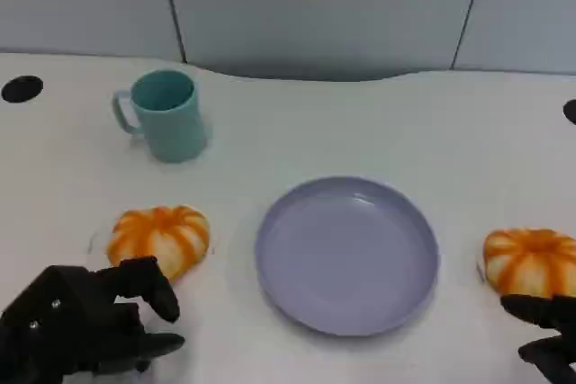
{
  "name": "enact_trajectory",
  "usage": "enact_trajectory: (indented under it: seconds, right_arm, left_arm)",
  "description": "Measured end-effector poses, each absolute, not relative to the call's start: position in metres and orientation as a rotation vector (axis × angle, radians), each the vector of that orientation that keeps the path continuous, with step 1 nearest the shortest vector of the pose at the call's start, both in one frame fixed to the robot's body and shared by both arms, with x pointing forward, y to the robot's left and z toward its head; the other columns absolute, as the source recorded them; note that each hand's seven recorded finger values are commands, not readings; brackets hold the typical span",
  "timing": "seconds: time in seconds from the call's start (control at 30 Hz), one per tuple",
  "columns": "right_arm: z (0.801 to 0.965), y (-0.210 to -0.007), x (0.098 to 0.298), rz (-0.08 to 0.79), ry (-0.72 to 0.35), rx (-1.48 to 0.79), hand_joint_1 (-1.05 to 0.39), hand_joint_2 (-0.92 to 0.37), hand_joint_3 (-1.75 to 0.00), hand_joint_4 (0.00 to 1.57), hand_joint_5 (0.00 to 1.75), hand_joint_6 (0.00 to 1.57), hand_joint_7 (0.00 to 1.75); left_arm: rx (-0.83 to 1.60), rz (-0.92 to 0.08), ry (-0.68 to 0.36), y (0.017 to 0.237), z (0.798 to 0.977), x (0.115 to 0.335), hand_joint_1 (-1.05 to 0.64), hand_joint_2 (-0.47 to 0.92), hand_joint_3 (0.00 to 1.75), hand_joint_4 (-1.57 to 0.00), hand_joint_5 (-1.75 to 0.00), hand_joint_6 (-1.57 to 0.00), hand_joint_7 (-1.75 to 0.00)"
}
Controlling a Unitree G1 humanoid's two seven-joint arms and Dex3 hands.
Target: Grasp the bread from the table and place it into the plate.
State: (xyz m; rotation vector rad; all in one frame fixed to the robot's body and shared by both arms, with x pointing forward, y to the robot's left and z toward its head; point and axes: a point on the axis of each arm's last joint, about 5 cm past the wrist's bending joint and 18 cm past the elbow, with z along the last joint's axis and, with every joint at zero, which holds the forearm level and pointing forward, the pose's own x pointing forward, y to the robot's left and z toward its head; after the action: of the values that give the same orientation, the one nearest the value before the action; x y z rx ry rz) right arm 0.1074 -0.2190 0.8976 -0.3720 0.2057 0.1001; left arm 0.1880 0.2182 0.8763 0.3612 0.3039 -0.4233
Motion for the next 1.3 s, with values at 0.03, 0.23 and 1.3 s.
enact_trajectory:
  seconds: [0.03,0.23,1.3]
  right_arm:
    - [0.898,-0.219,0.107,0.1,0.207,-0.372,-0.37,-0.92,-0.37,0.51,0.73,0.73,0.01]
    - [0.897,-0.22,0.108,0.098,0.232,-0.389,-0.37,-0.92,-0.37,0.5,0.7,0.74,0.01]
    - [0.9,-0.218,0.107,0.11,0.232,-0.384,-0.35,-0.92,-0.38,0.51,0.7,0.75,0.01]
  left_arm:
    - [0.361,-0.422,0.308,0.218,0.876,0.188,-0.22,0.92,0.11,-0.67,-1.75,-0.44,-1.75]
    - [0.379,-0.421,0.306,0.219,0.878,0.191,-0.22,0.92,0.1,-0.66,-1.75,-0.46,-1.75]
    - [0.563,-0.343,-0.032,0.212,0.891,0.184,-0.35,0.9,0.04,-0.42,-1.75,-0.26,-1.71]
